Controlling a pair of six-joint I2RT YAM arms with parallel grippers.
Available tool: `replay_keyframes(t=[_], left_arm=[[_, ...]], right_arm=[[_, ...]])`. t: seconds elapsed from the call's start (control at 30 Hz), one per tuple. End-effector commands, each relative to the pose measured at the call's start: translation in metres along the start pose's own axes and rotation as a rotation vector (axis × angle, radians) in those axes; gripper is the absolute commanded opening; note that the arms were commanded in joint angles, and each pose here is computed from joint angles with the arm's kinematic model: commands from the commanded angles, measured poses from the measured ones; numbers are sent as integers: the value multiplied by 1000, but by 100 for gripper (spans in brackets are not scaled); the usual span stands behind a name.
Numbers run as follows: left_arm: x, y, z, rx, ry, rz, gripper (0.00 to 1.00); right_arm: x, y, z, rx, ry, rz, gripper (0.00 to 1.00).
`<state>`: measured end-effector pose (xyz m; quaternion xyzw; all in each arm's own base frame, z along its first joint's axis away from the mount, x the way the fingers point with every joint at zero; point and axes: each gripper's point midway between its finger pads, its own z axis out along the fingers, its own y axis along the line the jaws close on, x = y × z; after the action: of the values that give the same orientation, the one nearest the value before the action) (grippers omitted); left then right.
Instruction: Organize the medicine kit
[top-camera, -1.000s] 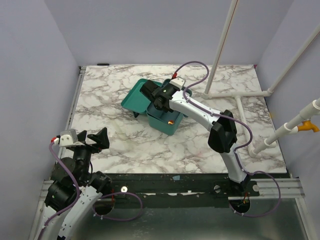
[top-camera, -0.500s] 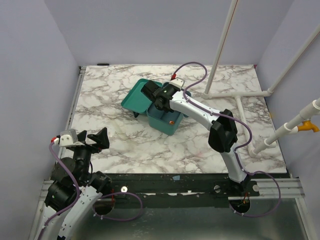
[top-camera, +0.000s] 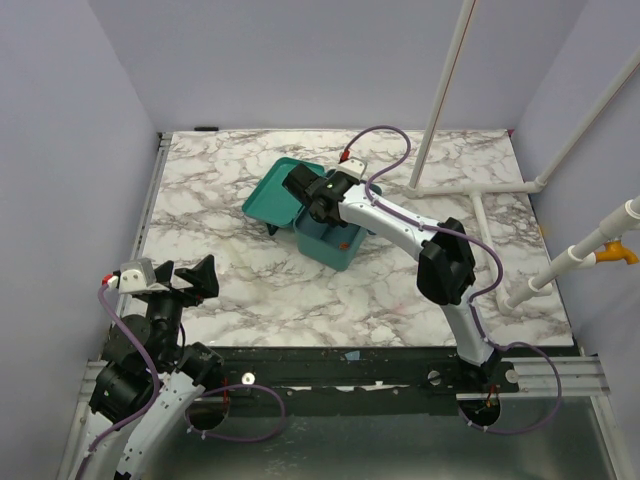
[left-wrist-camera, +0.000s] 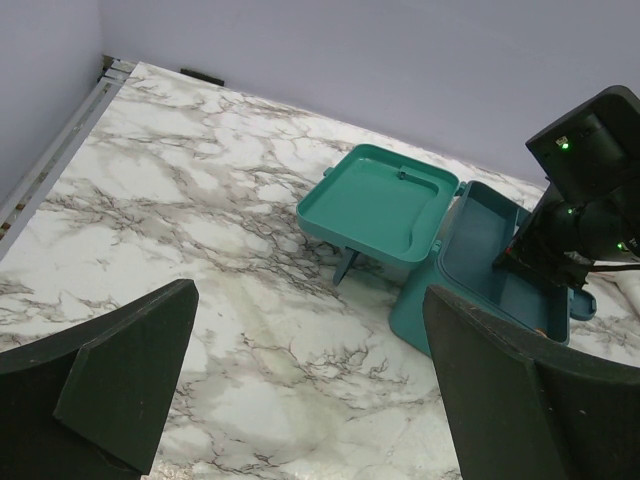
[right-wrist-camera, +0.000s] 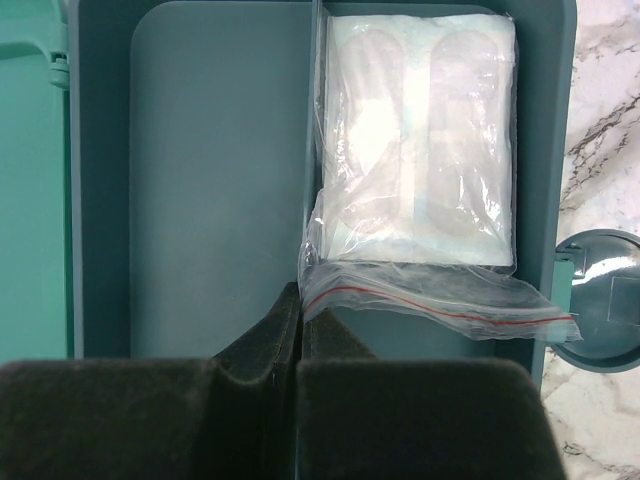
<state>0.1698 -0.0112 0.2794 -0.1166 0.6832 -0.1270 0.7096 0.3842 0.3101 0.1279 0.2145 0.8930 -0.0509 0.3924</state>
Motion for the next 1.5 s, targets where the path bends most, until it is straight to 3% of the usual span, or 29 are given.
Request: replay_keyframes(t=[0.0, 0.2, 0.57, 0.97, 1.17, 1.47], left_arm=[[-1, 3, 0, -11, -14, -3, 99], [0, 2, 0, -7, -12, -1, 98], [4, 1, 4, -14, 11, 17, 99], [11, -6, 8, 11, 50, 30, 99], [21, -13, 12, 29, 105, 45, 99], [45, -40, 19, 117, 245, 9, 99]], right_arm=[[22, -6, 12, 20, 58, -45, 1], [14, -4, 5, -1, 53, -38, 2], [5, 2, -7, -46, 57, -8, 32], [-24, 6, -42, -136, 54, 14, 47], [-45, 13, -71, -271, 42, -48, 54], [-79, 7, -84, -386, -125, -259, 57]])
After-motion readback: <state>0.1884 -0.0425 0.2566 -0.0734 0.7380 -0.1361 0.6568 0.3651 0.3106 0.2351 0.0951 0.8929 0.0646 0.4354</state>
